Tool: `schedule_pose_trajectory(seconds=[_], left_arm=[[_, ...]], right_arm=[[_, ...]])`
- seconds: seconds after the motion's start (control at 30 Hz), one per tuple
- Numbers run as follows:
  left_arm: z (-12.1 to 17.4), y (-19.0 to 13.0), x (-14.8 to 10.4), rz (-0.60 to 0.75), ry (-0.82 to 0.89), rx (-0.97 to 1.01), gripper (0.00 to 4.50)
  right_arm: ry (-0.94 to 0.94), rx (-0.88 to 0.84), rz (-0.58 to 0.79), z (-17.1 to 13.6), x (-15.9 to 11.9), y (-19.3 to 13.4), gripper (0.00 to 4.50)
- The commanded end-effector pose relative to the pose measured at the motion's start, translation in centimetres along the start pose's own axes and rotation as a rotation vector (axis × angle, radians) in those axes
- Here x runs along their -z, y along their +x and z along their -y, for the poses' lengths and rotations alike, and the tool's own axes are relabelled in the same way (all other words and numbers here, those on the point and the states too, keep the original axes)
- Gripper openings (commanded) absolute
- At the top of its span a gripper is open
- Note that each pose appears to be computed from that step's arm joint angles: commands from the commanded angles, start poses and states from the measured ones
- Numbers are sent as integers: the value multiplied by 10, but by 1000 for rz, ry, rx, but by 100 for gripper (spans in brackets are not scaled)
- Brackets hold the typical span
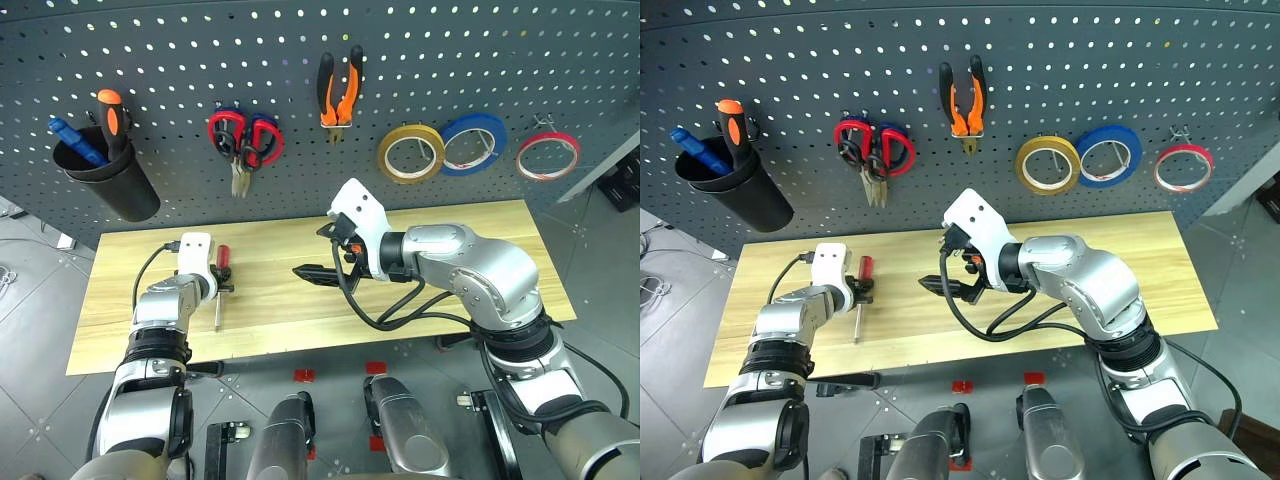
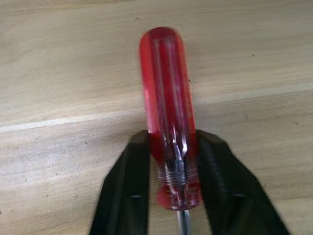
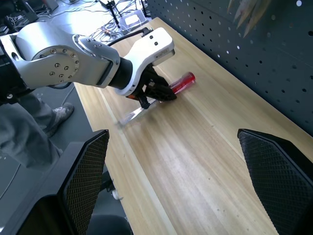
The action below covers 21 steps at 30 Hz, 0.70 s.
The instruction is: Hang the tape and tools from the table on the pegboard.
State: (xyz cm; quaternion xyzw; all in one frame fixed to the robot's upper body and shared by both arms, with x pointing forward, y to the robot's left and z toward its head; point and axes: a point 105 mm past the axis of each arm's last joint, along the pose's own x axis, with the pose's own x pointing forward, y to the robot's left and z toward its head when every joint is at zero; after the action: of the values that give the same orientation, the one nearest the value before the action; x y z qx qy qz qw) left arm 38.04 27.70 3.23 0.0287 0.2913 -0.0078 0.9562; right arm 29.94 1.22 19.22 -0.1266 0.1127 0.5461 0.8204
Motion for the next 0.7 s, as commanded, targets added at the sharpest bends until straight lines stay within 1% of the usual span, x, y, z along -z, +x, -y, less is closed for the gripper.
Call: schedule_pose_trajectory(seconds=[0.03, 0.07, 0.13, 0.17, 0.2, 0.23, 0.3, 0.37, 0.5, 0.57, 0.63, 0.7], left_arm=[[-13, -16, -1, 47, 27, -5, 92], [-14, -21, -4, 76, 37, 0, 92], [-14, -34, -8, 120, 69, 15, 92], [-12, -41, -13, 154, 90, 27, 92], [-8, -51, -21, 216, 103, 41, 92], [-5, -61, -33, 297, 94, 49, 92], [-1, -82, -51, 426, 34, 57, 92], [6, -113, -70, 573, 51, 43, 92], [20, -161, -97, 760, 87, 43, 92], [23, -188, -121, 874, 100, 54, 92], [17, -215, -155, 996, 135, 25, 92], [5, -234, -181, 1076, 157, -16, 92]], right_arm=[[-78, -35, 42, -5, -13, -2, 450], [-92, -33, 47, -4, -13, -3, 450], [-170, -54, 103, -6, -18, -6, 450], [-208, -82, 157, -10, -23, -10, 450], [-250, -113, 202, -14, -27, -14, 450], [-264, -142, 216, -17, -27, -16, 450], [-299, -186, 236, -22, -27, -20, 450], [-332, -241, 267, -30, -31, -24, 450], [-349, -304, 306, -39, -37, -28, 450], [-346, -316, 322, -40, -40, -29, 450], [-334, -298, 343, -35, -47, -28, 450], [-320, -267, 365, -29, -53, -25, 450]])
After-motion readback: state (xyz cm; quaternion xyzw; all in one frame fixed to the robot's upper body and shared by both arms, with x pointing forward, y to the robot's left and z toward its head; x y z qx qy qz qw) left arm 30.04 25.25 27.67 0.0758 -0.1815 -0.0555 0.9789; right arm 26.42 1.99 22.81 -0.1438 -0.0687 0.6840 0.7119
